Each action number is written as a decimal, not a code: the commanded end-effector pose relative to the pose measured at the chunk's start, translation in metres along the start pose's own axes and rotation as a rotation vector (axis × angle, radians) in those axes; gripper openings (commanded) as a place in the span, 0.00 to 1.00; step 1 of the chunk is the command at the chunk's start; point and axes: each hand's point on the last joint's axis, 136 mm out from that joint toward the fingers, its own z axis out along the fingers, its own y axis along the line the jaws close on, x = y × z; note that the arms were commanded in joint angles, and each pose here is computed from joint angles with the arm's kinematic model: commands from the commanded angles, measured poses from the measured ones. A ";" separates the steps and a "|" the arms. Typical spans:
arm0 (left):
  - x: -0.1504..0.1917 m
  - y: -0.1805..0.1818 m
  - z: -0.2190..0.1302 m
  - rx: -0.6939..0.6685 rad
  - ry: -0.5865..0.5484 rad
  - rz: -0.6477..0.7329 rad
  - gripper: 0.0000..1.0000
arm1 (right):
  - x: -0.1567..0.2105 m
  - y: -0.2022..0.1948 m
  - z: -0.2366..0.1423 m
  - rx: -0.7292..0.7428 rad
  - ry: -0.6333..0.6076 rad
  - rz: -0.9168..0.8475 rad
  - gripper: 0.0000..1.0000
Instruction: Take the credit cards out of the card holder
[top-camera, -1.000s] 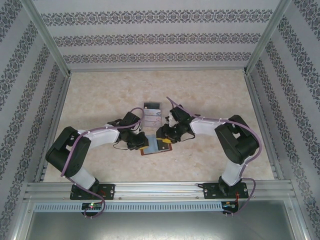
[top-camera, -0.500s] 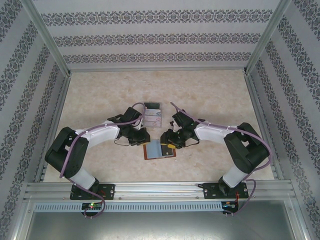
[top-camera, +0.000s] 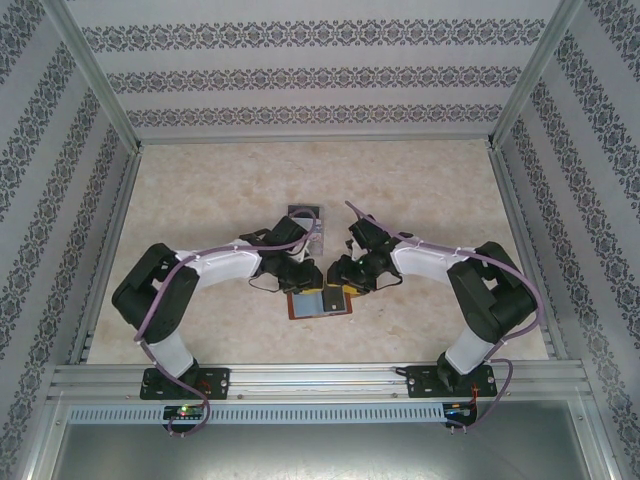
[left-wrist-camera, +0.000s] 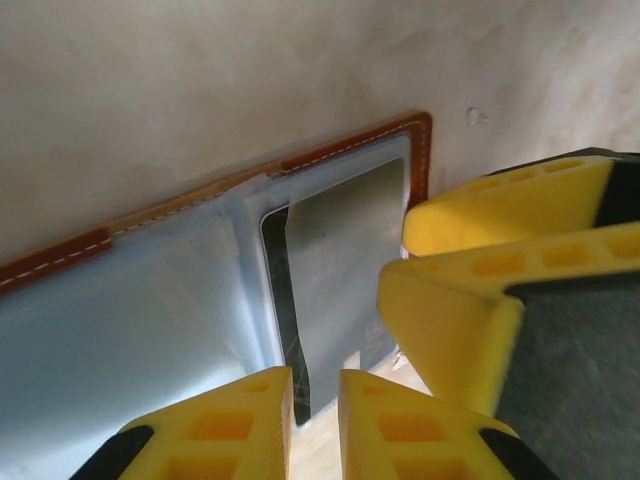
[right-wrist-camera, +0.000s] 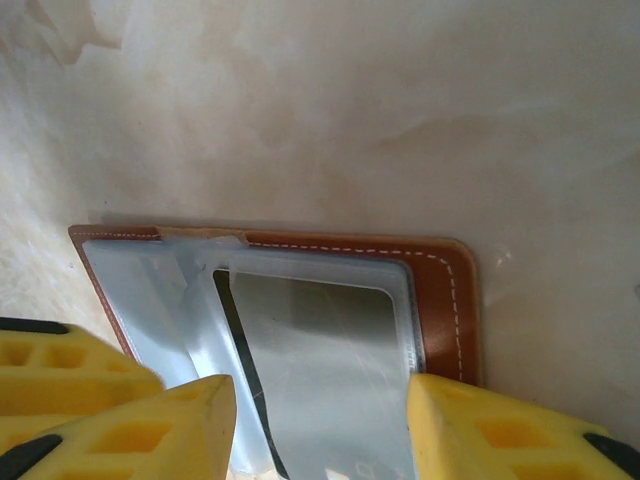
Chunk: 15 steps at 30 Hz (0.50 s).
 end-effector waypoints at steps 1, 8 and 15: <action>-0.004 -0.007 0.001 -0.008 -0.010 -0.008 0.20 | 0.020 -0.004 0.005 0.019 0.049 -0.012 0.50; 0.000 0.006 0.004 -0.060 0.008 -0.013 0.19 | 0.020 0.005 -0.005 0.033 0.012 -0.039 0.50; -0.003 -0.005 0.007 -0.003 0.007 -0.012 0.14 | 0.006 0.007 -0.008 0.040 -0.024 -0.038 0.50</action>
